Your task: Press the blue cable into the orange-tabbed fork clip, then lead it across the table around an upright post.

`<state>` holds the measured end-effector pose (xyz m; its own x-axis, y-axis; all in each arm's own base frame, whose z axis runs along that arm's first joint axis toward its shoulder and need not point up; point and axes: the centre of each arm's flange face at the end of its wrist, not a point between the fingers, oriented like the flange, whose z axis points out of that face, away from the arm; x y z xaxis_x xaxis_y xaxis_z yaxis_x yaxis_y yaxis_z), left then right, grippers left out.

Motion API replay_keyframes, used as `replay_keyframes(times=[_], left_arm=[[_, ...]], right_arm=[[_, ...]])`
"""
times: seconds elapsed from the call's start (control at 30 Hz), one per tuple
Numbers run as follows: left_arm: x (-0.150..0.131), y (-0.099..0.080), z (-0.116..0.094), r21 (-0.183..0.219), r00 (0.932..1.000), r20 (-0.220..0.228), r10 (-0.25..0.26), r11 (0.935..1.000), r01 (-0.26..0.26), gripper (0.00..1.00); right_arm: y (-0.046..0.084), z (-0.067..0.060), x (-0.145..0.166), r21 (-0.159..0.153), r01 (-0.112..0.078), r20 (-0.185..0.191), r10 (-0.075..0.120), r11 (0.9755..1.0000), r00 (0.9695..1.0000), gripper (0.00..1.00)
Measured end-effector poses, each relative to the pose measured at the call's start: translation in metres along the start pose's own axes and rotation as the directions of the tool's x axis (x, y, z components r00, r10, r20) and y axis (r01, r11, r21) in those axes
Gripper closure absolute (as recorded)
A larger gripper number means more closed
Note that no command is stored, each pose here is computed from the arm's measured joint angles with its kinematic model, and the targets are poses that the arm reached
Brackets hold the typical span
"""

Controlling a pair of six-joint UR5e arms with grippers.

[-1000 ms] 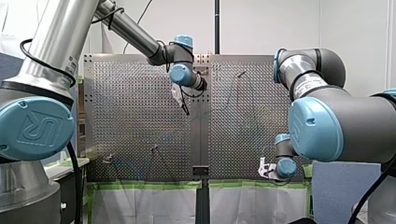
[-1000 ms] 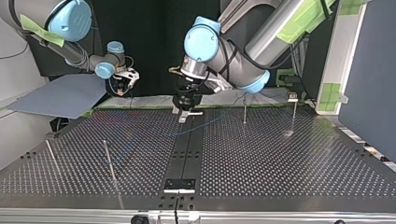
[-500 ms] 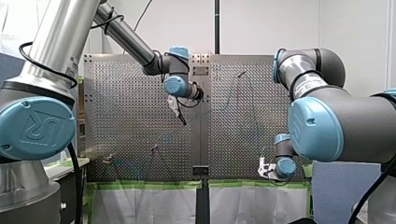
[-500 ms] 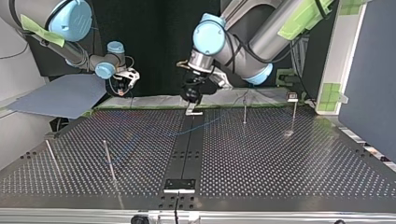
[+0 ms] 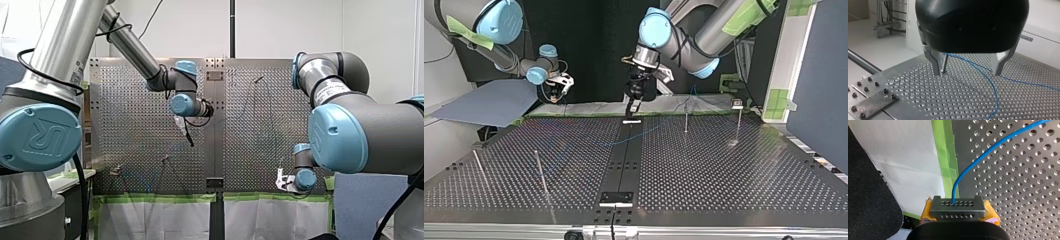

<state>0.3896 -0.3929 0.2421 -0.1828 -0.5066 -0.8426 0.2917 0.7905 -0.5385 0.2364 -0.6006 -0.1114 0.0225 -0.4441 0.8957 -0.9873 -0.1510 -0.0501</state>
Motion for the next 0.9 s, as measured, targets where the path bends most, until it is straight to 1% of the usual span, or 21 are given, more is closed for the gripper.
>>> replay_keyframes(times=[0.63, 0.9], left_arm=[[0.033, 0.037, -0.037, -0.008, 0.9999, 0.005, 0.014, 0.9999, -0.014, 0.00], [0.043, 0.051, -0.053, -0.008, 0.9997, 0.005, 0.026, 0.9996, -0.026, 0.00]], right_arm=[[-0.005, 0.000, 0.000, 0.009, 0.004, -0.001, -0.004, 1.0000, 1.0000, 1.00], [-0.005, -0.003, -0.002, 0.007, 0.019, 0.021, -0.019, 0.9998, 0.9996, 1.00]])
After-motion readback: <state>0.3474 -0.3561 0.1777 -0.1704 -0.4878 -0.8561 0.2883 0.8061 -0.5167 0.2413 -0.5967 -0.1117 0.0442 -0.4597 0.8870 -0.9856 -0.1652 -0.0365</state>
